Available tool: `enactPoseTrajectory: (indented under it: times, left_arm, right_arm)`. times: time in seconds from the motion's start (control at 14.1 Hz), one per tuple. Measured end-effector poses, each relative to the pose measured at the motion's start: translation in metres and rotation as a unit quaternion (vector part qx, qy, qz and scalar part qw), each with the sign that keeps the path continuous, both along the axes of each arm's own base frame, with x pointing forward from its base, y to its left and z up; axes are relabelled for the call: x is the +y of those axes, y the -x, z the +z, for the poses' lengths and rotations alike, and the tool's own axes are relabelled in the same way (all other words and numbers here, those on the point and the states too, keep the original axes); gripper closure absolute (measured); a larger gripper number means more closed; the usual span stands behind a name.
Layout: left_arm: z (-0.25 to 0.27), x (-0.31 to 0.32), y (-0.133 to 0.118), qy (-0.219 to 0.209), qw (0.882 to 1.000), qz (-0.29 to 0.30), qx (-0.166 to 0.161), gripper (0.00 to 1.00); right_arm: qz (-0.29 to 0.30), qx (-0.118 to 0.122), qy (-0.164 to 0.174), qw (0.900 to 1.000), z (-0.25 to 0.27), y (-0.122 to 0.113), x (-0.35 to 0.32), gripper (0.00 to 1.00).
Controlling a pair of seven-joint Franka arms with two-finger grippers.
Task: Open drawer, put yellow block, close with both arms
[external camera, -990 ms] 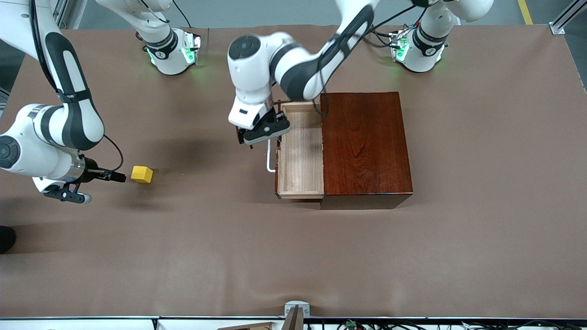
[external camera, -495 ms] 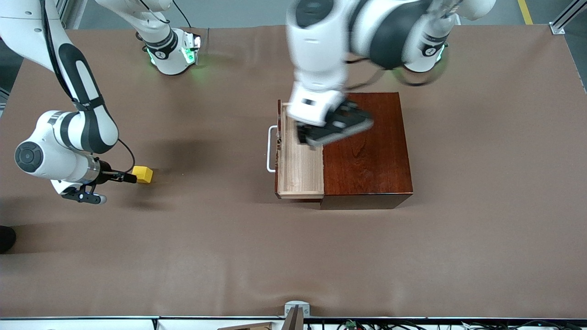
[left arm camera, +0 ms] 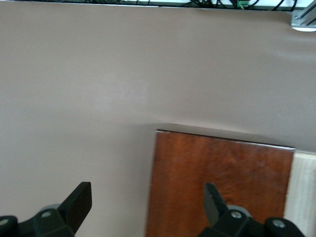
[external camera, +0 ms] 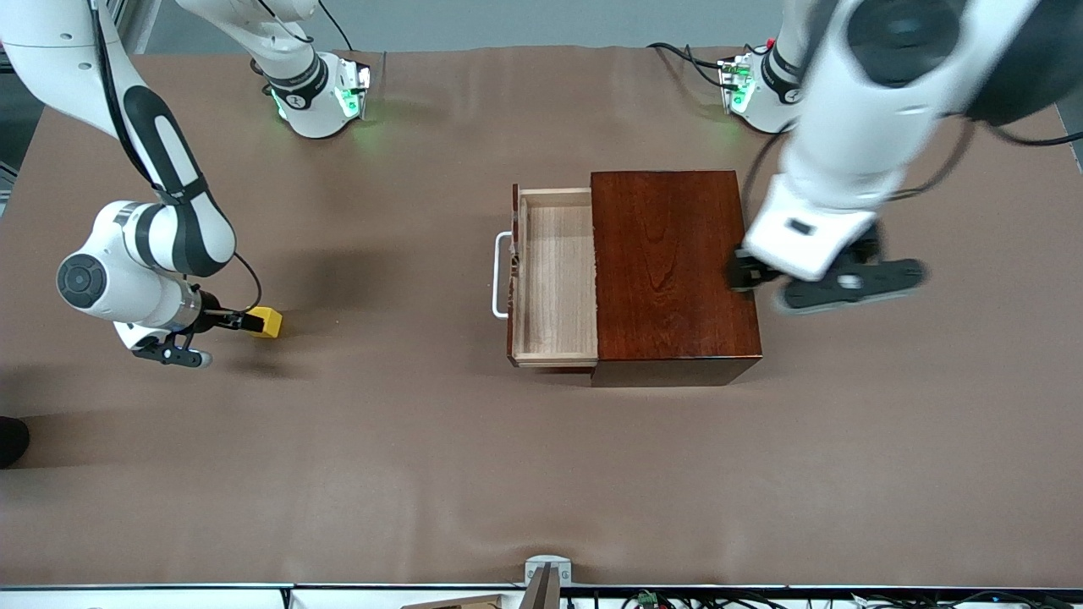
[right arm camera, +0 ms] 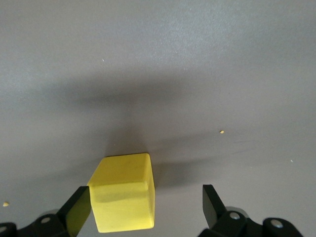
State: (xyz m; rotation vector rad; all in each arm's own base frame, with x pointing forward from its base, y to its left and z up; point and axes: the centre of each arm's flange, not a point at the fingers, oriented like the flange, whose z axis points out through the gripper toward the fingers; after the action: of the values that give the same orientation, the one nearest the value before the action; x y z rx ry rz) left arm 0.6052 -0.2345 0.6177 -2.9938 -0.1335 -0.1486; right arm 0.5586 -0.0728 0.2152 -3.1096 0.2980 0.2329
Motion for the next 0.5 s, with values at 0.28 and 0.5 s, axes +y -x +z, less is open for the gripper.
enactPoseTrajectory:
  times: [0.28, 0.5]
  left_arm:
    - [0.015, 0.116, -0.010, 0.020, 0.998, -0.049, 0.032, 0.00]
    - [0.007, 0.197, -0.001, 0.059, 0.995, -0.064, 0.055, 0.00]
  right_arm:
    - [-0.005, 0.005, -0.005, 1.000, -0.005, 0.005, 0.003, 0.00]
    - [-0.006, 0.005, -0.007, 1.000, -0.008, 0.007, 0.004, 0.00]
